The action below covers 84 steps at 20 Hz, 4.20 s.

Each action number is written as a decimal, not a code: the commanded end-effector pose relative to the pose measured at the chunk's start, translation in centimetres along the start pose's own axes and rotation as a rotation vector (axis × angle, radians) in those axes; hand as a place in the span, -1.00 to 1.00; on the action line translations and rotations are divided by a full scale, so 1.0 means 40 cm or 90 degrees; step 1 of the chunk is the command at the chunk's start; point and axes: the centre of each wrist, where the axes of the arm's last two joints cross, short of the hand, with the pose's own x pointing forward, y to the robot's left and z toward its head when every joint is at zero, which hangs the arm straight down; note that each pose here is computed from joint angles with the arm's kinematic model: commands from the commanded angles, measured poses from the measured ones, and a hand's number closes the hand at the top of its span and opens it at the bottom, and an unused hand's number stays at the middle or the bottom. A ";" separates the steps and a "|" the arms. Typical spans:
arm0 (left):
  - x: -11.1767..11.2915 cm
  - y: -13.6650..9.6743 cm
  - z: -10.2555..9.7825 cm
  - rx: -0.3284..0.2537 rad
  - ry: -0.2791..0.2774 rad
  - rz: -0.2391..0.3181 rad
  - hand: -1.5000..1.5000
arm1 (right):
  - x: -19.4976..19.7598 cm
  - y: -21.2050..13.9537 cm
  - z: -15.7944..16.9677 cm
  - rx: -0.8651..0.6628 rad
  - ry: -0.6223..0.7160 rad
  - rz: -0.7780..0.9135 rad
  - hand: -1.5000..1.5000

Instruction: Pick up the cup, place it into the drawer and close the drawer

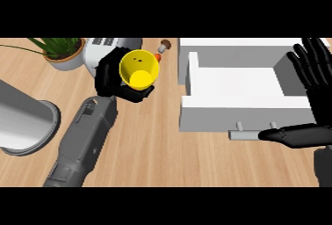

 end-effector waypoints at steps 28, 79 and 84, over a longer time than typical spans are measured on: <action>0.109 -0.326 -0.282 -0.118 0.294 -0.220 1.00 | 0.001 0.054 -0.049 0.061 -0.045 -0.033 -1.00; 0.048 -0.130 -0.129 0.036 0.151 0.104 -1.00 | -0.429 0.159 -0.115 0.395 0.235 0.358 1.00; 0.064 -0.062 -0.118 0.036 0.144 0.104 -1.00 | -0.400 0.053 -0.193 0.311 0.197 0.352 1.00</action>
